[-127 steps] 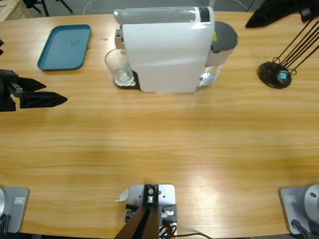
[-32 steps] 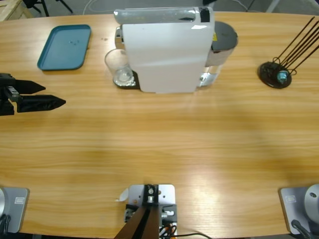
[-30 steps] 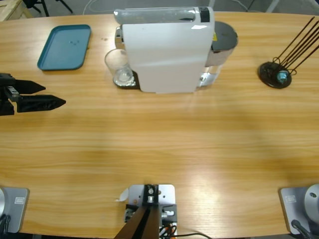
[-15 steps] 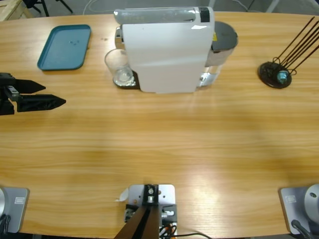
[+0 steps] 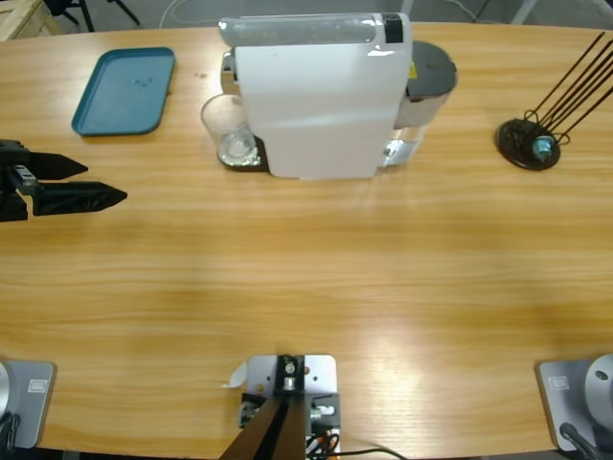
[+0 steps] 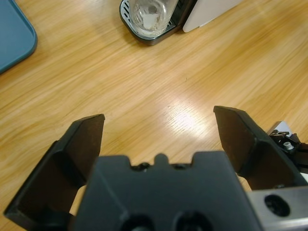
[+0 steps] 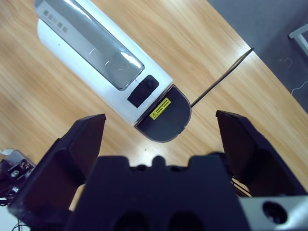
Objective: Pour coffee
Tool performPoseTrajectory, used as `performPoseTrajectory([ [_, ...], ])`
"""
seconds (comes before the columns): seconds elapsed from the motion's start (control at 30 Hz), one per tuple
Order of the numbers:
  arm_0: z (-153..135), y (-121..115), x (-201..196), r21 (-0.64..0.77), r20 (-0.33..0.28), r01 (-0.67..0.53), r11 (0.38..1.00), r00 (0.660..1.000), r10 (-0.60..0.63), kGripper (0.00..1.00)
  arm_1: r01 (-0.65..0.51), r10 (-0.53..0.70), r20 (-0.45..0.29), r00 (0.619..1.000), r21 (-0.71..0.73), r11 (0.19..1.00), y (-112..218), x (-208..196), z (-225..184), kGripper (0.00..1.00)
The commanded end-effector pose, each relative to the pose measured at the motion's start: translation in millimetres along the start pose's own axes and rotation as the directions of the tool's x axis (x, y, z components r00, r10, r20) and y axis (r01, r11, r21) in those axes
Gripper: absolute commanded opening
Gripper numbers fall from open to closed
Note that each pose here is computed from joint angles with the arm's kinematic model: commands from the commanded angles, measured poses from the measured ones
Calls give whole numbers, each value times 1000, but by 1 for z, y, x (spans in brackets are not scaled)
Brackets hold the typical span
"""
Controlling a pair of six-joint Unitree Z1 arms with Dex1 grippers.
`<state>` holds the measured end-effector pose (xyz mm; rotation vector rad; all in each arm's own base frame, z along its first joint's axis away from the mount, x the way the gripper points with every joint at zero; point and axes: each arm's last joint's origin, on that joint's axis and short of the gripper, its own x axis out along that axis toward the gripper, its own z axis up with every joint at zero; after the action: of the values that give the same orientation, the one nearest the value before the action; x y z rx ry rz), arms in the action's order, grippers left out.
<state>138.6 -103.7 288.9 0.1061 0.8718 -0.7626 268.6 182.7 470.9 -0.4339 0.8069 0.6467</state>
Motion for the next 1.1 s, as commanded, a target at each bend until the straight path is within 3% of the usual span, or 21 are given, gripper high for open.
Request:
performPoseTrajectory([
  [0.03, -9, 2, 4, -11, -21, 9, 1000, 1000, -9, 996, -22, 22, 7, 1000, 15, 1000, 0, -5, -6, 1000],
  [0.23, -10, 2, 3, 40, -16, 10, 999, 1000, -9, 996, -75, 75, -10, 997, 24, 997, 6, -10, -24, 1000],
  [0.43, -13, 1, 0, 77, 26, 11, 997, 1000, -13, 996, -64, 63, 163, 985, -1, 998, 26, -50, -97, 1000],
  [0.63, -15, 2, 2, 88, 57, 0, 996, 998, -5, 991, 1, 3, 284, 959, -13, 1000, 41, -53, -191, 1000],
  [0.8, -20, 1, -4, 101, 88, -5, 995, 996, -4, 991, 9, -6, 313, 950, -6, 1000, 51, -47, -248, 1000],
  [1.1, -27, 0, -4, 168, 159, 10, 986, 987, -37, 991, -14, -7, 362, 932, 55, 998, 59, -30, -284, 1000],
])
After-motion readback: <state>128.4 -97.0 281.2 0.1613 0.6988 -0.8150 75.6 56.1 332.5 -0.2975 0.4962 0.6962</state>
